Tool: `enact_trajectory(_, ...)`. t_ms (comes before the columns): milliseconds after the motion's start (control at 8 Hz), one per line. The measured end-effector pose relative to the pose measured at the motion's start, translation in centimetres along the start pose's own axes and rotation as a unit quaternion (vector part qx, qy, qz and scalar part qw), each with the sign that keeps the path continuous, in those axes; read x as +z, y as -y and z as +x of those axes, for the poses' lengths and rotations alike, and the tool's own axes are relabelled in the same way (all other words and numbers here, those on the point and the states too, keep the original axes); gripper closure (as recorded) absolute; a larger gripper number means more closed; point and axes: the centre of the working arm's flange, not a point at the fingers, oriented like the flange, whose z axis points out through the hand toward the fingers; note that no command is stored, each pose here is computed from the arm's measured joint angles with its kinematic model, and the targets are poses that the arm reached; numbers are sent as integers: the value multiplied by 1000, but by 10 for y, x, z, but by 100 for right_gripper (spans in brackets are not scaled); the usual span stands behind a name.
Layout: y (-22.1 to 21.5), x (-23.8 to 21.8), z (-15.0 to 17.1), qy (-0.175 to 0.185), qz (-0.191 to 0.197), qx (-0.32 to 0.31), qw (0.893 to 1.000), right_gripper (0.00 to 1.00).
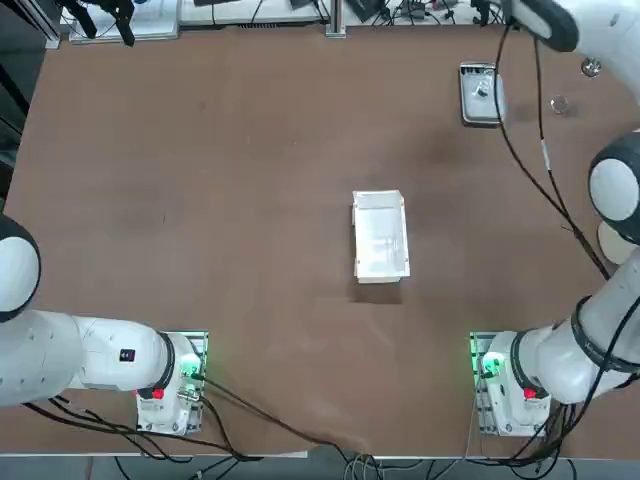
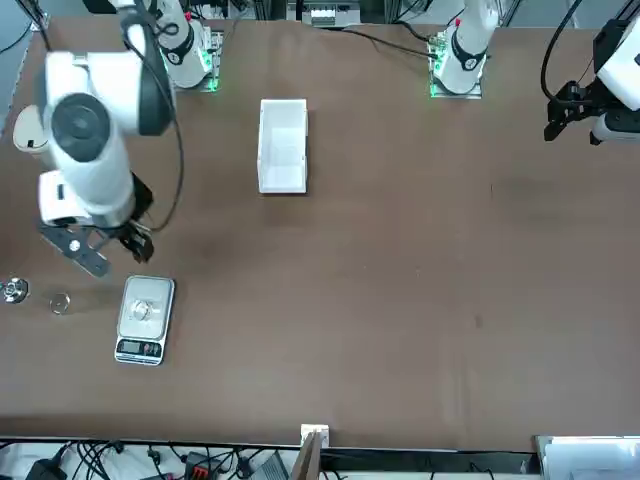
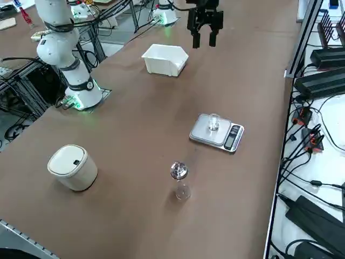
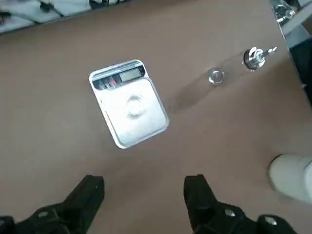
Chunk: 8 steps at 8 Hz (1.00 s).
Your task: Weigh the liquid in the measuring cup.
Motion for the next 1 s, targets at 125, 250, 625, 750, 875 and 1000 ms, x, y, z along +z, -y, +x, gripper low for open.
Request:
enact_trajectory(125,-20,-4,3,15,-1,-40,999,0)
enact_trajectory(250,-39,-9,6,32,14,-71,997,0)
enact_trajectory(625,-121,-26,18,82,112,-151,979,0)
enact_trajectory(750,-143,-34,18,83,135,-172,972,0)
enact_trajectory(875,-155,-46,14,79,148,-182,969,0)
enact_trajectory(1000,-164,-55,10,78,156,-183,968,0)
